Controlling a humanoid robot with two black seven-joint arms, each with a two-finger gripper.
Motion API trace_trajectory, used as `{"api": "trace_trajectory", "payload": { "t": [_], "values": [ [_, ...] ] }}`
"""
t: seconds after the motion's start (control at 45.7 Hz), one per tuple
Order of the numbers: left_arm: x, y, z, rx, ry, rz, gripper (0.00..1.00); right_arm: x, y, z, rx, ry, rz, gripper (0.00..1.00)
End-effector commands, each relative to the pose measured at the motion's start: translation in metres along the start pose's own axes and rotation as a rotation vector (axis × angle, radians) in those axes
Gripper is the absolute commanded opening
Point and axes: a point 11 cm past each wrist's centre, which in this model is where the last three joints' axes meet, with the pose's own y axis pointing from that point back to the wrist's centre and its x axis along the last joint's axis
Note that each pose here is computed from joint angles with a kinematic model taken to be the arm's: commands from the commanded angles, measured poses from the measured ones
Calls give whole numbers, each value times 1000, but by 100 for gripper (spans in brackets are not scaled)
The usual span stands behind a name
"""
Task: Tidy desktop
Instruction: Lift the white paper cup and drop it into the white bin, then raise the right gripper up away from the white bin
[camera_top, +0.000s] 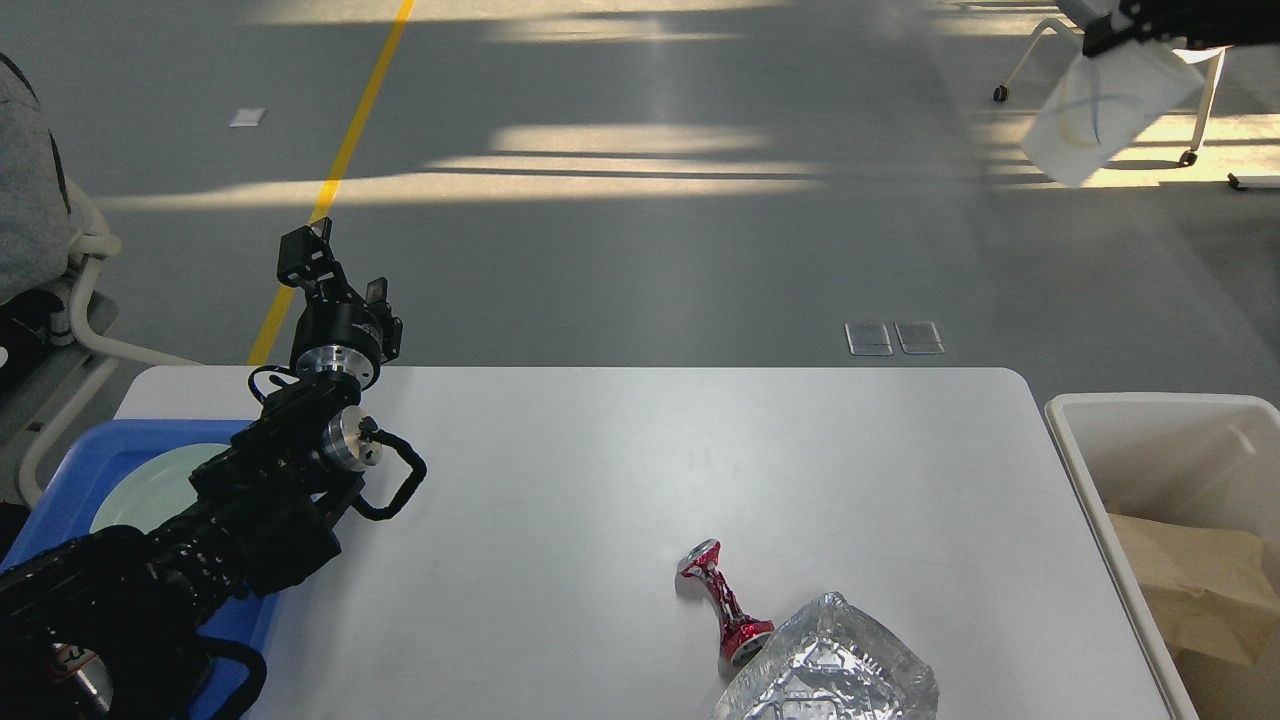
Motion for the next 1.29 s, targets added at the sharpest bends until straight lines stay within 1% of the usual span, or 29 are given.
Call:
{"api": "trace_trajectory", "payload": {
  "t": [0.0,0.066,0.175,0.35,0.416,0.438,0.503,0.547,0.613,0.7,0.722,0.744,0.766,0.984,1.072,1.159,1.269],
  "values": [
    [0,0,0,0,0,-1,96,-33,-69,80,-150,-128,-116,0],
    [0,0,0,0,-1,0,96,-51,-102,122,-232,-200,-95,0],
    [0,0,0,0,0,-1,96,-82,-137,171,-338,-268,-52,0],
    [0,0,0,0,0,-1,96,-118,-164,245,-517,-332,118,0],
    [0,0,0,0,0,-1,96,-129,-173,262,-574,-328,194,0],
    [0,0,0,0,0,-1,96,-132,-177,267,-591,-322,219,2],
    [0,0,0,0,0,-1,96,-145,-185,281,-640,-305,277,14],
    [0,0,0,0,0,-1,96,-155,-190,290,-667,-295,300,24],
    [0,0,0,0,1,0,96,-166,-195,296,-687,-288,316,47],
    [0,0,0,0,1,0,96,-171,-197,298,-688,-298,318,71],
    [0,0,0,0,0,-1,96,-172,-197,297,-688,-297,315,79],
    [0,0,0,0,0,-1,96,-172,-197,297,-686,-300,313,91],
    [0,0,0,0,1,0,96,-172,-197,297,-686,-300,313,100],
    [0,0,0,0,0,-1,96,-173,-198,296,-681,-309,306,100],
    [0,0,0,0,0,-1,96,-173,-203,288,-662,-306,298,100],
    [0,0,0,0,0,-1,96,-172,-209,268,-610,-310,269,100],
    [0,0,0,0,0,-1,96,-149,-200,231,-518,-308,260,100]
  ]
}}
